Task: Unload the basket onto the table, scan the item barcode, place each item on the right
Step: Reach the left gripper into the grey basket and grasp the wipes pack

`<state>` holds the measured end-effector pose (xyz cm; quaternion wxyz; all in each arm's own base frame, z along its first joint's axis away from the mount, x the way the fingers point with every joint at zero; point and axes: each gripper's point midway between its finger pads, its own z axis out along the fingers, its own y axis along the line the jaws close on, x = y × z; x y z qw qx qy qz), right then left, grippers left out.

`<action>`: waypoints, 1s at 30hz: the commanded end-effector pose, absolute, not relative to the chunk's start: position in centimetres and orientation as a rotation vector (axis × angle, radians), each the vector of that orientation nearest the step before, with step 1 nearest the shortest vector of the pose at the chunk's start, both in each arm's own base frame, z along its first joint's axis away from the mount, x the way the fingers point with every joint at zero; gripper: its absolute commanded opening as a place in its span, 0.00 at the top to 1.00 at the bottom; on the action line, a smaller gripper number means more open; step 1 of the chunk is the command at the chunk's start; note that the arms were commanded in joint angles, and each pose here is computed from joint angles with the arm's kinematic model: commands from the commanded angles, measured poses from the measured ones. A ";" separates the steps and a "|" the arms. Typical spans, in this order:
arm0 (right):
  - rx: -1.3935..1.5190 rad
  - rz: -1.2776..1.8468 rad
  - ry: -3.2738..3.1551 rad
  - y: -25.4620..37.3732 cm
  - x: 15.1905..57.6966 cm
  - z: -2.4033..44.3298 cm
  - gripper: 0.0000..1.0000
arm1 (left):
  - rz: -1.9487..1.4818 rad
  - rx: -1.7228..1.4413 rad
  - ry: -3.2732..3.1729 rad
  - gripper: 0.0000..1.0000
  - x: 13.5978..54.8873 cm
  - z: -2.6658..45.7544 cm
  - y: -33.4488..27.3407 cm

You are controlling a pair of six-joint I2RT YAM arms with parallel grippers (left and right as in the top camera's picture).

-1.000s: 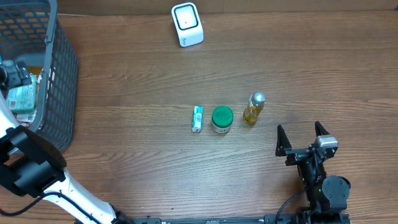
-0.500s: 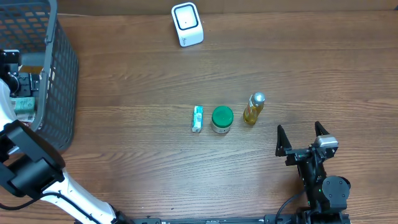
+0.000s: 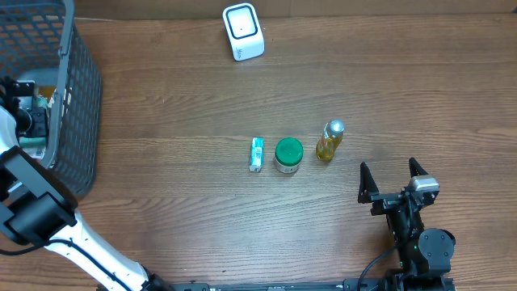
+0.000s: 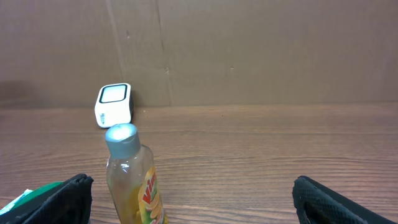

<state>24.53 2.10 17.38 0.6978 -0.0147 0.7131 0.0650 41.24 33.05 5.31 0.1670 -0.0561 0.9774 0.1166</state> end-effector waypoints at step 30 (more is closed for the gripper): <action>-0.024 0.139 1.590 1.9 24.6 17.1 0.00 | 0.246 -0.404 2.562 0.87 43.8 12.6 32.6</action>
